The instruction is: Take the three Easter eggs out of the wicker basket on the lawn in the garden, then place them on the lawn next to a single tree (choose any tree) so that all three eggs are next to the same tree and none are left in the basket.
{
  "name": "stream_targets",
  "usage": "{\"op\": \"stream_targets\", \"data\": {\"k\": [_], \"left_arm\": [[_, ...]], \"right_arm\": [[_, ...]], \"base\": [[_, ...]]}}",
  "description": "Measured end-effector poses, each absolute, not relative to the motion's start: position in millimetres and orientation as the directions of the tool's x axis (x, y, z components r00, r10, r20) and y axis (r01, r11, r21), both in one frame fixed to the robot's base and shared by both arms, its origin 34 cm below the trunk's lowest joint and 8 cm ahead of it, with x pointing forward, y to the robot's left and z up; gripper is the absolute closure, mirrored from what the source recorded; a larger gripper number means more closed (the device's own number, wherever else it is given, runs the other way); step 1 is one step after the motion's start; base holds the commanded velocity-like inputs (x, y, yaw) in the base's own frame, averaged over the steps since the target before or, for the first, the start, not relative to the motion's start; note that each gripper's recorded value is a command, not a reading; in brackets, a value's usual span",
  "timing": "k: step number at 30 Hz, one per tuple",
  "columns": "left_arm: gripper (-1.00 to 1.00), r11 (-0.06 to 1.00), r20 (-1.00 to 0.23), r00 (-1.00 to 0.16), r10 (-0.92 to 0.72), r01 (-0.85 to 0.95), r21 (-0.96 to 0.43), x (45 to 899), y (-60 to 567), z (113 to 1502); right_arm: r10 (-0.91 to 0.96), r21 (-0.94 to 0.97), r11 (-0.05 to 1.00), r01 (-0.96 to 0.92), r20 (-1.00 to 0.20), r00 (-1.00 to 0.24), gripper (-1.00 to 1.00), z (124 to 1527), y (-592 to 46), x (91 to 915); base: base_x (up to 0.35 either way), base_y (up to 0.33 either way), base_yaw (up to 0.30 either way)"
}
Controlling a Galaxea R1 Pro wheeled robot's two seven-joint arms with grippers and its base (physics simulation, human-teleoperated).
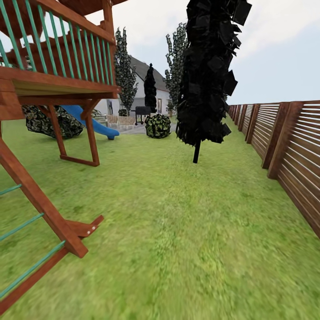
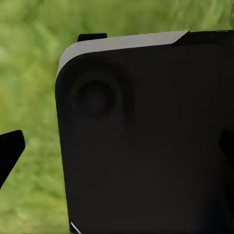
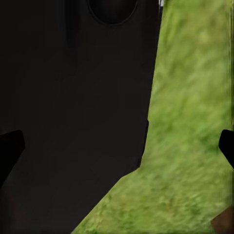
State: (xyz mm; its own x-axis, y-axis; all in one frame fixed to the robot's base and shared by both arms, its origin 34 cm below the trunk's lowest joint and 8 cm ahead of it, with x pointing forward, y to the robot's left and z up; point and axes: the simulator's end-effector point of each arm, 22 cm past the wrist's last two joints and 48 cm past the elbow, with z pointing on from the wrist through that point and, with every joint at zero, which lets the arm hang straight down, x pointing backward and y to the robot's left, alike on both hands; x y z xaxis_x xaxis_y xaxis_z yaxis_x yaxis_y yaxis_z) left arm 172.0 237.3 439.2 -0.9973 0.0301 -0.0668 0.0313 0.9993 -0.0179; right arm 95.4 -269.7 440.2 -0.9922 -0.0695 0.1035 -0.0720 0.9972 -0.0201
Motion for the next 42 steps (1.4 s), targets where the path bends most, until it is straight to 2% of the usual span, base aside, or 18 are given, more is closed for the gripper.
{"op": "stream_targets", "data": {"k": [18,32,42], "left_arm": [[-1.00,0.999,-0.067,-0.997,0.030,0.031,-0.018,171.8,237.3,439.2],[-1.00,0.999,-0.066,-0.997,0.030,0.032,-0.019,171.6,237.1,439.2],[-1.00,0.999,-0.067,-0.997,0.031,0.032,-0.018,171.9,237.3,439.2]], "right_arm": [[-0.070,-0.020,0.997,-0.072,0.103,-0.992,-1.00,440.2,-269.7,95.8],[-0.070,-0.019,0.997,-0.072,0.103,-0.992,-1.00,440.2,-269.2,95.5],[-0.070,-0.020,0.997,-0.072,0.103,-0.992,-1.00,440.2,-269.3,95.4]], "base": [[0.275,-0.178,0.005],[0.275,-0.173,0.205],[0.275,-0.162,0.040]]}}
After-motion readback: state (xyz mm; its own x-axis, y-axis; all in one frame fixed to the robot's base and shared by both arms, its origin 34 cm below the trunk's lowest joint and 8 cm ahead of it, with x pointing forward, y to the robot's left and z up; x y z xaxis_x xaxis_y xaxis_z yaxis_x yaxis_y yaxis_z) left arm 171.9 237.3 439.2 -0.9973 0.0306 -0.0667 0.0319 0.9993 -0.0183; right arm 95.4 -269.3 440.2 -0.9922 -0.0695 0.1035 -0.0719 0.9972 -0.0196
